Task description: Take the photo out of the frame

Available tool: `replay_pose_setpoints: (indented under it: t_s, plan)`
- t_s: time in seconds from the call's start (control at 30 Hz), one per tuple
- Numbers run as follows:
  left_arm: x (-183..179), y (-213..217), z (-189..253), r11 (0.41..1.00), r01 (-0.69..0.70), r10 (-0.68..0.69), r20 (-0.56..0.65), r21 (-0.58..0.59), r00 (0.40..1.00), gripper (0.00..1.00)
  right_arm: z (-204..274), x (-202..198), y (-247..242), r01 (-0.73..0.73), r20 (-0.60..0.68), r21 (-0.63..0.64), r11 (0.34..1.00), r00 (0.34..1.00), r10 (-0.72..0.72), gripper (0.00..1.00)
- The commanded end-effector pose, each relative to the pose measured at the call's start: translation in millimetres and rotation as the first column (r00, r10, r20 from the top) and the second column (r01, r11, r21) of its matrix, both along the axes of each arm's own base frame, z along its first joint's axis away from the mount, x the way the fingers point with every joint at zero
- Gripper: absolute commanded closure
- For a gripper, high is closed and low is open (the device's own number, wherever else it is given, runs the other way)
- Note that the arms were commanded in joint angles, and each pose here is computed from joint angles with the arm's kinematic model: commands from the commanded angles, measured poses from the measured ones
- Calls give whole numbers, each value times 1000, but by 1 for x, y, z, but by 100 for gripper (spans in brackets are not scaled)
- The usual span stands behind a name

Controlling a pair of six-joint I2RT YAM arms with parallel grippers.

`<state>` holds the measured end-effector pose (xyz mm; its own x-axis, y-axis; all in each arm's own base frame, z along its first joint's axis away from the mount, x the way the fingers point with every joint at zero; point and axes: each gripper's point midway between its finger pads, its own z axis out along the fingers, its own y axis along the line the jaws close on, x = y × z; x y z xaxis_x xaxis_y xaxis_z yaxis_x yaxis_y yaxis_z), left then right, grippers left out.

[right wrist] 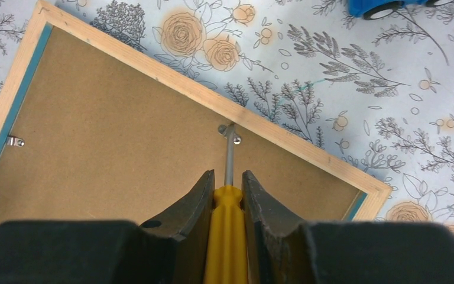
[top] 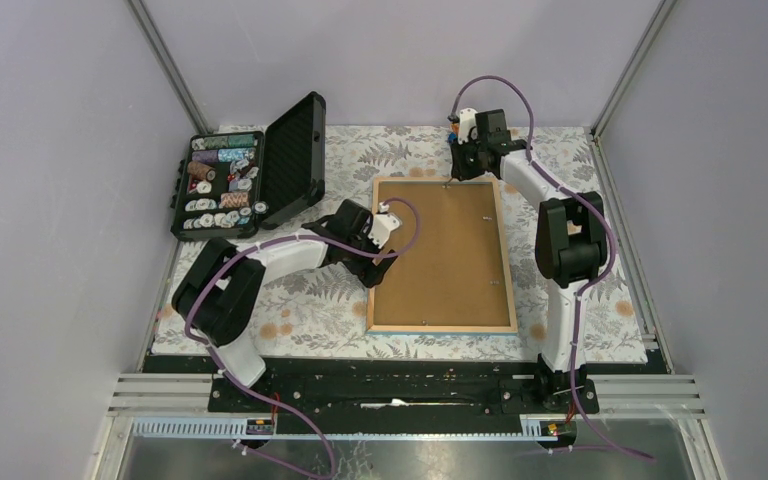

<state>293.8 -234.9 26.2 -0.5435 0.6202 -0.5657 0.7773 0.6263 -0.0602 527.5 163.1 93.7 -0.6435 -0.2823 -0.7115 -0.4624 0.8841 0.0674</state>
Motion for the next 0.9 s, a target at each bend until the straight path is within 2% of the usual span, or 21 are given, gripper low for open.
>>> replay_pose_setpoints:
  t_s: [0.0, 0.43, 0.67, 0.87]
  plan:
    - [16, -7, 6, 1000, 6, -6, 39, -18, 999, 9, -4, -13, 32, -107, -37, 72, 992, 993, 109, 100]
    - [15, -6, 4, 1000, 9, -9, 21, -19, 1000, 10, -12, -17, 21, -92, -77, 5, 996, 993, 92, 100]
    - [15, -5, 5, 1000, 6, -5, 21, -19, 1000, 10, 3, -1, -1, 114, -47, 27, 993, 992, -113, 100]
    - [15, -6, 6, 1000, 5, -5, 22, -19, 1000, 10, 4, 3, -5, 191, -59, 58, 980, 980, -188, 100]
